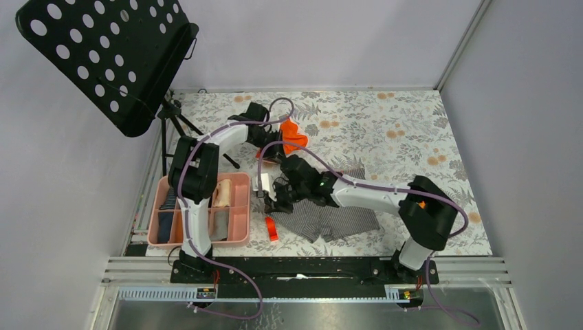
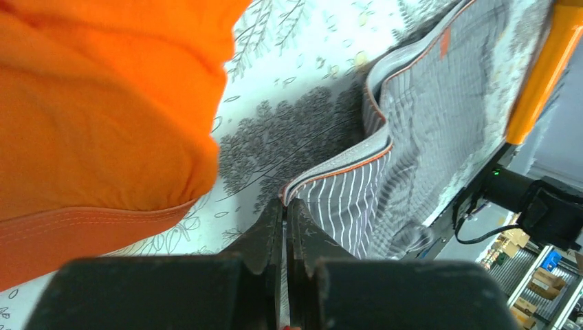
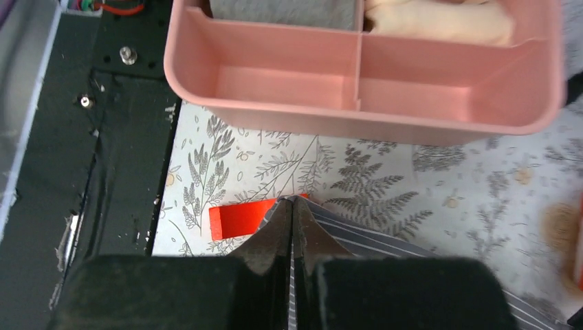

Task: Roll the underwear
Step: Fold the underwear at the center of the board.

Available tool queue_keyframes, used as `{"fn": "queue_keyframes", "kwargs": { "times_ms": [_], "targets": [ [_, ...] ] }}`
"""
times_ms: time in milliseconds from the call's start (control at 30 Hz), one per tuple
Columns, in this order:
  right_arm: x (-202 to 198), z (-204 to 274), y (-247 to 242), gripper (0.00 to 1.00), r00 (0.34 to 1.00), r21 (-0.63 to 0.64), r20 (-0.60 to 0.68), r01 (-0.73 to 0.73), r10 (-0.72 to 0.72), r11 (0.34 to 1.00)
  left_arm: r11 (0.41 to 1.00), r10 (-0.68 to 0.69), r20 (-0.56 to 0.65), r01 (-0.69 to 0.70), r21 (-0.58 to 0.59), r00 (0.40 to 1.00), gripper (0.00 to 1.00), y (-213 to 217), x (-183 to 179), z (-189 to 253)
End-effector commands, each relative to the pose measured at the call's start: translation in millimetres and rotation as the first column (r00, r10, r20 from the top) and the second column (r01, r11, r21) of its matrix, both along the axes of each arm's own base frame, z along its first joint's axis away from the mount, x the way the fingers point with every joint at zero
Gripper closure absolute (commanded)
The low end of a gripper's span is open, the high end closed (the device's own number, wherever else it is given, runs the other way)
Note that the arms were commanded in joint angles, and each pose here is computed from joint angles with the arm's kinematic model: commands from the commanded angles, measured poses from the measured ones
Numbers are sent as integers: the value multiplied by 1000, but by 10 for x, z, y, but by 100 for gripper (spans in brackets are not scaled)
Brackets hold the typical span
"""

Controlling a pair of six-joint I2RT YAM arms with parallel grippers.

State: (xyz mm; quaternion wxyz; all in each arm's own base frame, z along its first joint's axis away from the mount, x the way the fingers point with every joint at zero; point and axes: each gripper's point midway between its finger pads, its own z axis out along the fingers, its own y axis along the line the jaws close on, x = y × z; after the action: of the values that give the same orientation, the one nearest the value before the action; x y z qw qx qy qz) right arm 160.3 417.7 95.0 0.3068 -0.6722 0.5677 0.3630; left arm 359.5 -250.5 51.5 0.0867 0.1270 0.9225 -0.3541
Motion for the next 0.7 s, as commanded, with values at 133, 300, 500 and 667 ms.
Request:
{"fn": "queue_keyframes", "kwargs": {
  "times_ms": [133, 300, 500, 667],
  "targets": [
    [287, 463, -496, 100, 984, 36, 22, 177, -178, 984, 984, 0, 125, 22, -178, 992, 100, -394, 281, 758],
    [316, 438, -976, 100, 966, -11, 72, 248, -247, 969, 973, -63, 132, 91, -211, 989, 100, -766, 245, 825],
    [253, 429, -1462, 100, 938, -46, 126, 330, -322, 943, 956, -120, 160, 157, -247, 980, 100, -1263, 233, 842],
    [201, 437, -1808, 100, 917, -92, 160, 384, -367, 919, 936, -157, 192, 208, -285, 969, 100, -1657, 222, 930]
  ]
}}
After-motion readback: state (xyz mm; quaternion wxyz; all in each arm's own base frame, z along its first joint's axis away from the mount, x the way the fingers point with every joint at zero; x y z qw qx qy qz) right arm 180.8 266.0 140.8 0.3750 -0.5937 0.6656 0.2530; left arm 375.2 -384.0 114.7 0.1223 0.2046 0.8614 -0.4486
